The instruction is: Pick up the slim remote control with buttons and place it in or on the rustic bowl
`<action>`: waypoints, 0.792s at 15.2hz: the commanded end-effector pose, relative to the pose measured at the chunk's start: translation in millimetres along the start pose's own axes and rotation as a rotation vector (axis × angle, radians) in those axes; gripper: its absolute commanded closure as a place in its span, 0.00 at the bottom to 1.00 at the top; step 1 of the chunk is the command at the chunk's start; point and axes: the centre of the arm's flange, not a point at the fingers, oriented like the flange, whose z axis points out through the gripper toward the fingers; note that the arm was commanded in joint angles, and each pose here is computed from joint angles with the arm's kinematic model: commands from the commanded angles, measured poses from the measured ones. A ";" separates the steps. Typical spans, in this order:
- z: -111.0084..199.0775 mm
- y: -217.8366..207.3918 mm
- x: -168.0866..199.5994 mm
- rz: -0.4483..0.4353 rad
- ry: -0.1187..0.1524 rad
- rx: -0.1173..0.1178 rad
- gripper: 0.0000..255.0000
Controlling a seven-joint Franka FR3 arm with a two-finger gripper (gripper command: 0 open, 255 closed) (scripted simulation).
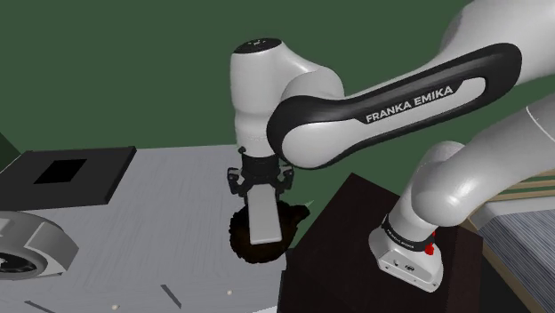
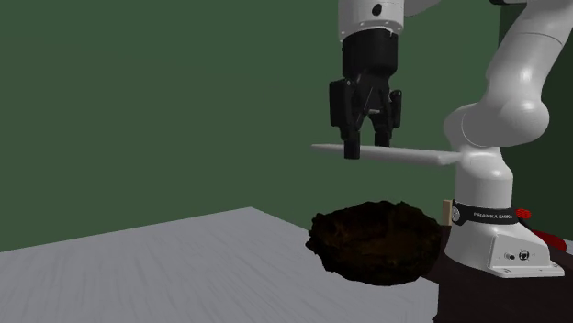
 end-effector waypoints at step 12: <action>61.0 13.4 -20.1 0.002 -0.001 0.001 1.00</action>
